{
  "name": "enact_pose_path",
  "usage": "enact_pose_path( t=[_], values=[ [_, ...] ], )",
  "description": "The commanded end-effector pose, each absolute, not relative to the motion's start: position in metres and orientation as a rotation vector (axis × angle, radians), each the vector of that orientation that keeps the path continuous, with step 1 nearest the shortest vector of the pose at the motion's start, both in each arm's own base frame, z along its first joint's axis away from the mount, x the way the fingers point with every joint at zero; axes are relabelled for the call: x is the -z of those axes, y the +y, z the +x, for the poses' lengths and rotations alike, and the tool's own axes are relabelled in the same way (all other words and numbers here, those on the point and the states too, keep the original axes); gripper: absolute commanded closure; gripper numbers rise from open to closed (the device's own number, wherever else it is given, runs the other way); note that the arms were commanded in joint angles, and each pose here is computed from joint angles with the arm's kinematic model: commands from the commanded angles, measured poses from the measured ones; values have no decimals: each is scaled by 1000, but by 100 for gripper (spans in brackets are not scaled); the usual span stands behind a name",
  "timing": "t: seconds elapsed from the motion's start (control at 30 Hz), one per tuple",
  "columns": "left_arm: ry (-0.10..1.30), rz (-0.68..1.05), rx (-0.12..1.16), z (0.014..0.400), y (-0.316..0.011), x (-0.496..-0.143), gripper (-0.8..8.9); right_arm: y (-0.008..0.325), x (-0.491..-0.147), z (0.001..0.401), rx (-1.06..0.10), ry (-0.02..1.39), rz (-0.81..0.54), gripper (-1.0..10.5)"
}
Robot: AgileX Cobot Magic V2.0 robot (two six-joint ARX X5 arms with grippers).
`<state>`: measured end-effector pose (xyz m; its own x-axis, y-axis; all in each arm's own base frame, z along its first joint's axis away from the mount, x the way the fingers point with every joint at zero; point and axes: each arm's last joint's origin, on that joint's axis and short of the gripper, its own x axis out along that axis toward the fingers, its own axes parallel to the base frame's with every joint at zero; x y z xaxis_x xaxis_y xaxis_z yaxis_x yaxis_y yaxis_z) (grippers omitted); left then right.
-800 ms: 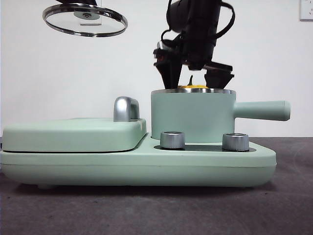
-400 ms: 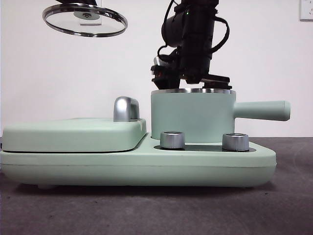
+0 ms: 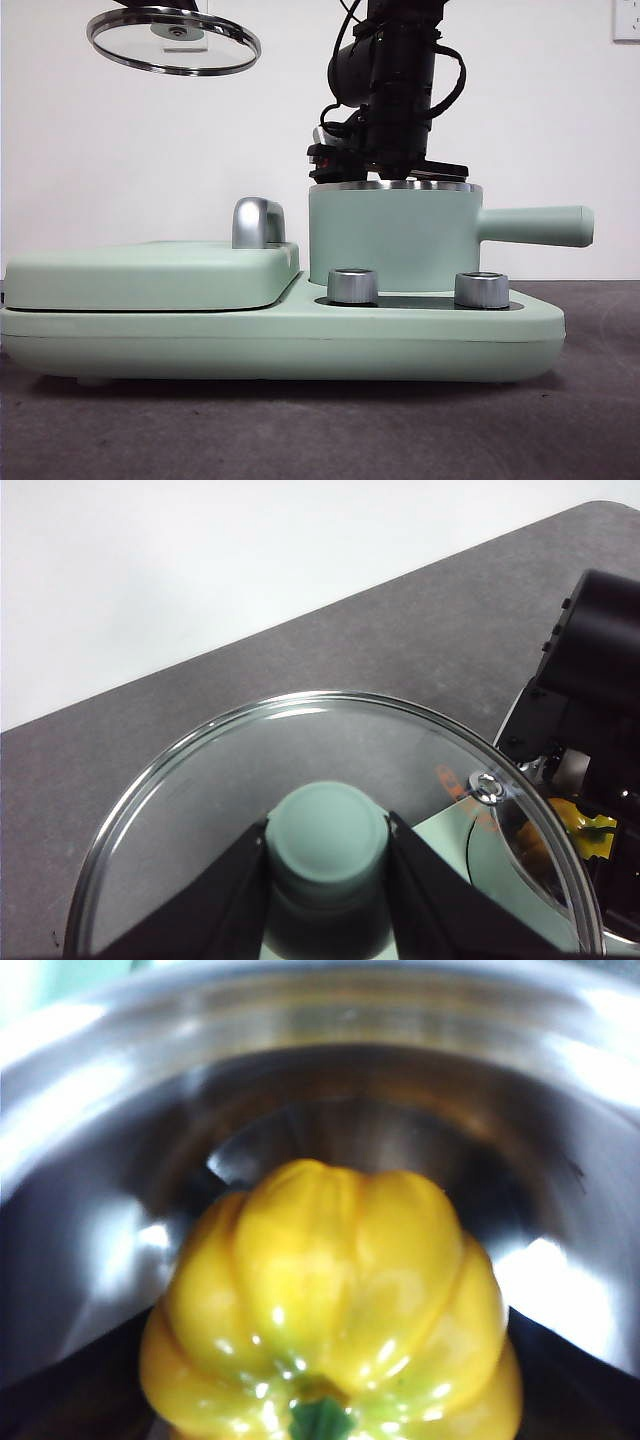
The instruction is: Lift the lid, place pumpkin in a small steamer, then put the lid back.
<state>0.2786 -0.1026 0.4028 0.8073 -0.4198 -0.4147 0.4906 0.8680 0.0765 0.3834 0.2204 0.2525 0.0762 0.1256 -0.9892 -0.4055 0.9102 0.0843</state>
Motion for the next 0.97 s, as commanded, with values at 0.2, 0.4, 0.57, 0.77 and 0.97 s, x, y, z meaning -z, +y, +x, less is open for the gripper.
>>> enact_pose_path(
  t=[0.2, 0.4, 0.57, 0.77, 0.97],
  values=[
    [334, 180, 489, 277, -102, -417, 727, 225, -247, 383, -408, 1478, -260, 418],
    [335, 176, 489, 277, -102, -417, 727, 225, -250, 383, -408, 1471, -258, 408],
    [336, 172, 489, 277, -102, -417, 727, 222, -276, 383, -401, 1409, -252, 409],
    [339, 158, 487, 277, -103, -417, 727, 215, -329, 371, -420, 1261, -197, 409],
    [340, 158, 487, 277, -103, -417, 727, 195, -390, 335, -444, 1121, -154, 409]
  ],
)
